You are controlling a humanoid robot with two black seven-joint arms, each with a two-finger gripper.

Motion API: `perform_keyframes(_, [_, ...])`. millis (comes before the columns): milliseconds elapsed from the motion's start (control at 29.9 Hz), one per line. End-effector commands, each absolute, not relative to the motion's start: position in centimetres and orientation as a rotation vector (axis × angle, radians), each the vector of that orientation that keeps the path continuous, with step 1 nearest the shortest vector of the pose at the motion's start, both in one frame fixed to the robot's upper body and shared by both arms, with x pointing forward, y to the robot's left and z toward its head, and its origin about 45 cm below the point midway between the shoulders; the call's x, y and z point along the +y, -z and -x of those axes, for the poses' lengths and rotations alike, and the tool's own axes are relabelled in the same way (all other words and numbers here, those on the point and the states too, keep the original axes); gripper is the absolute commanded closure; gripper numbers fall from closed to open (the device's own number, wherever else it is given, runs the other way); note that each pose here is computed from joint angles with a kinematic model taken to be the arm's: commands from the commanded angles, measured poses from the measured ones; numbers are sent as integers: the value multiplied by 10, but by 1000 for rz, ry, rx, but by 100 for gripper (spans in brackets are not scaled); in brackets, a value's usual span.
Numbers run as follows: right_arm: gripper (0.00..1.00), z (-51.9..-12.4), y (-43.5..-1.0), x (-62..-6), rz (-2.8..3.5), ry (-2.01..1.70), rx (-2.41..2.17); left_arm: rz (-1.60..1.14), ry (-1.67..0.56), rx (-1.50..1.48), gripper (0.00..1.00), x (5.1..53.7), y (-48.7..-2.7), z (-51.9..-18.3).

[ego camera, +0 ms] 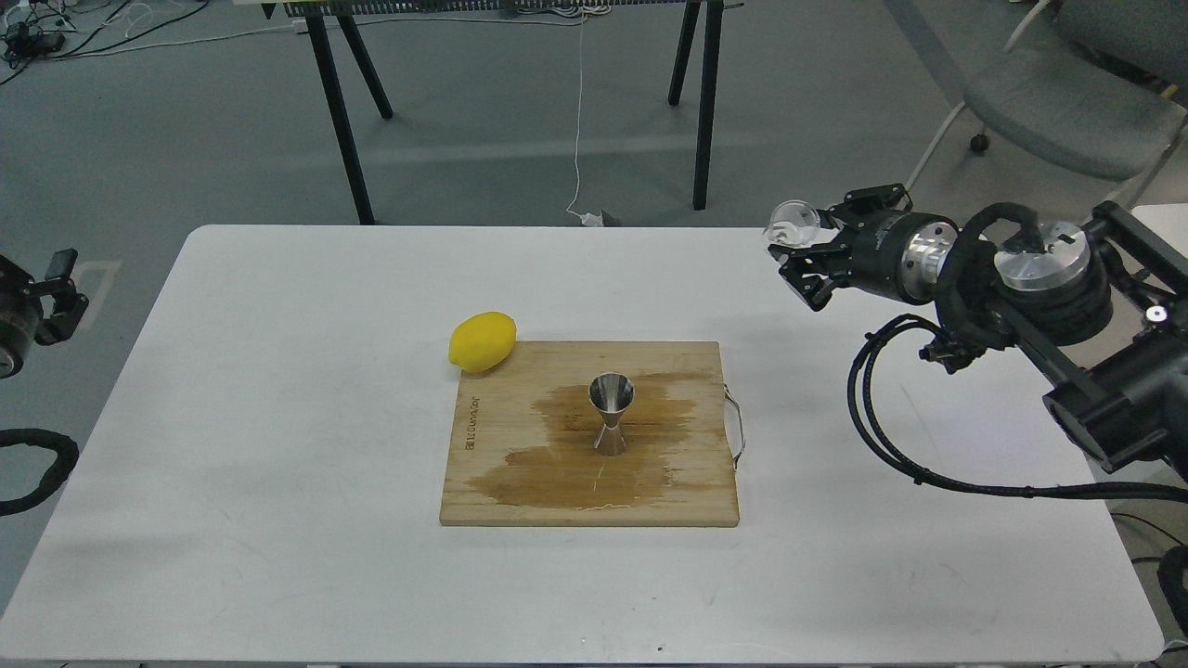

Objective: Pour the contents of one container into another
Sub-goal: 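Lift the clear glass with the right gripper above the jigger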

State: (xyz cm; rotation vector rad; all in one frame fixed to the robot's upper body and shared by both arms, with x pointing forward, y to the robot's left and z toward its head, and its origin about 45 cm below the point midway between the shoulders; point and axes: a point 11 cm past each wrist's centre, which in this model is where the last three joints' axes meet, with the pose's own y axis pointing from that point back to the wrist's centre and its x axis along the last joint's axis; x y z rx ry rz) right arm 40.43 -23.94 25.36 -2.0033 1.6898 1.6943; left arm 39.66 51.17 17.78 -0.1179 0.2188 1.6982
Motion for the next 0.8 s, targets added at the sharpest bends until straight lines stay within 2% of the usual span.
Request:
perform_keyframes(0, [62,-403,-270,-208,2205,-1602,1677,115,-1698,218,0,512,-177,-396])
perform_keyframes(435, [62,-354,-259,-131,2874,-1045,1655,124,-1680,236,0,500,-171,-400])
perform_keyframes(769, [62,-340,-243,-122,3114,-484,1665,125,-1678,239,0,498,-170,-400])
